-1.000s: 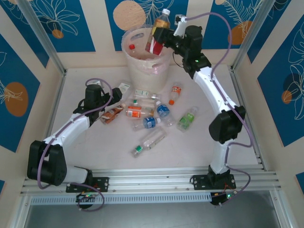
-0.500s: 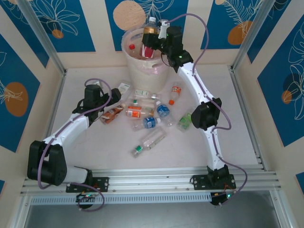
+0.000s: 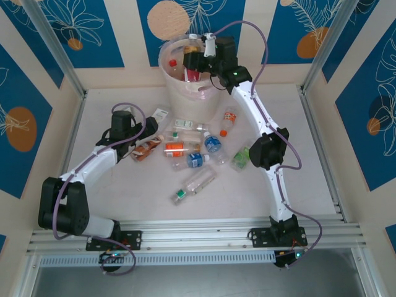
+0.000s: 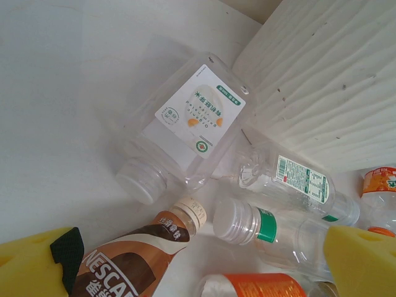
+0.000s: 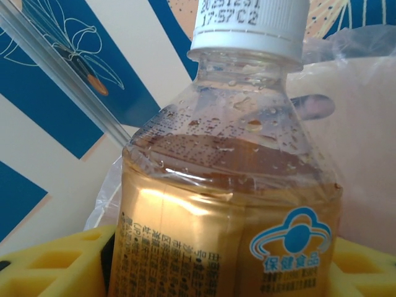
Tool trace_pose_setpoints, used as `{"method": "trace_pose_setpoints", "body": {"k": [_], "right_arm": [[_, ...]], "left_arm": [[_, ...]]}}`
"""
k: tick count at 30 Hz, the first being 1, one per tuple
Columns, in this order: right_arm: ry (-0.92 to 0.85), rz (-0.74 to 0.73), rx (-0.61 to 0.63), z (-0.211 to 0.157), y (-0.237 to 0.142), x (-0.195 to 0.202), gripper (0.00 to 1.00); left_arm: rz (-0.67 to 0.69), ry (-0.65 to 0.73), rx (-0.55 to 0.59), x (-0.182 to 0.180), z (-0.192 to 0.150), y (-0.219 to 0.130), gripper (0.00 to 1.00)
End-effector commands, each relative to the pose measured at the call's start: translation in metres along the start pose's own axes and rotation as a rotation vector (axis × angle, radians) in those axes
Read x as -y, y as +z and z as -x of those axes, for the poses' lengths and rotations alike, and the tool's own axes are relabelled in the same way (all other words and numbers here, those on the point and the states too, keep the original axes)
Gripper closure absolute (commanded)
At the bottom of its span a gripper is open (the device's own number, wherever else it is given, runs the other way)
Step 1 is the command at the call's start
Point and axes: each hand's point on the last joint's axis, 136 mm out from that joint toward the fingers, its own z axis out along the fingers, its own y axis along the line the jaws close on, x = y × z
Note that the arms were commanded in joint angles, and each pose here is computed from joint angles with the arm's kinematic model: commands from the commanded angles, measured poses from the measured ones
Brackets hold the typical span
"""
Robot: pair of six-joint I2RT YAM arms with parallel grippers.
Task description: Put the plastic bottles in the bin
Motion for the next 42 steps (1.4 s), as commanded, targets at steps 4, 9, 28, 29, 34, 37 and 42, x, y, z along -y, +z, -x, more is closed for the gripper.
{"method": "trace_pose_setpoints", "body": {"k": [4,9,28,29,34,37,42], "right_arm": [[-0.03,0.124,-0.05,-0.009,-0.006,-0.031,0.3],[-0.072,0.102,-0.038,-0.011,0.0,-0.032,0.13],[-0.166,0.0,0.058,0.034,-0.08,-0.057,0.0],[-0.171,-0.001,0.061,0.035,-0.09,-0.062,0.01],[-0.174,-0.04,0.069,0.021,-0.13,-0.064,0.01],[-0.17,-0.076,0.093,0.009,-0.155,-0.061,0.01],[-0.139,-0.176,0.139,-0.014,-0.192,-0.041,0.01]], "left_arm": [[-0.015,-0.002,0.011,0.003,0.012,-0.001,0.0],[-0.008,0.002,-0.004,0.001,0.01,0.001,0.0],[0.178,0.184,-0.101,-0.035,0.009,0.007,0.0],[0.195,0.203,-0.124,-0.038,0.006,0.008,0.0],[0.269,0.251,-0.192,-0.052,0.0,0.014,0.0],[0.216,0.292,-0.281,-0.046,-0.008,0.02,0.0],[0.138,0.461,-0.376,-0.039,-0.018,0.022,0.0]]}}
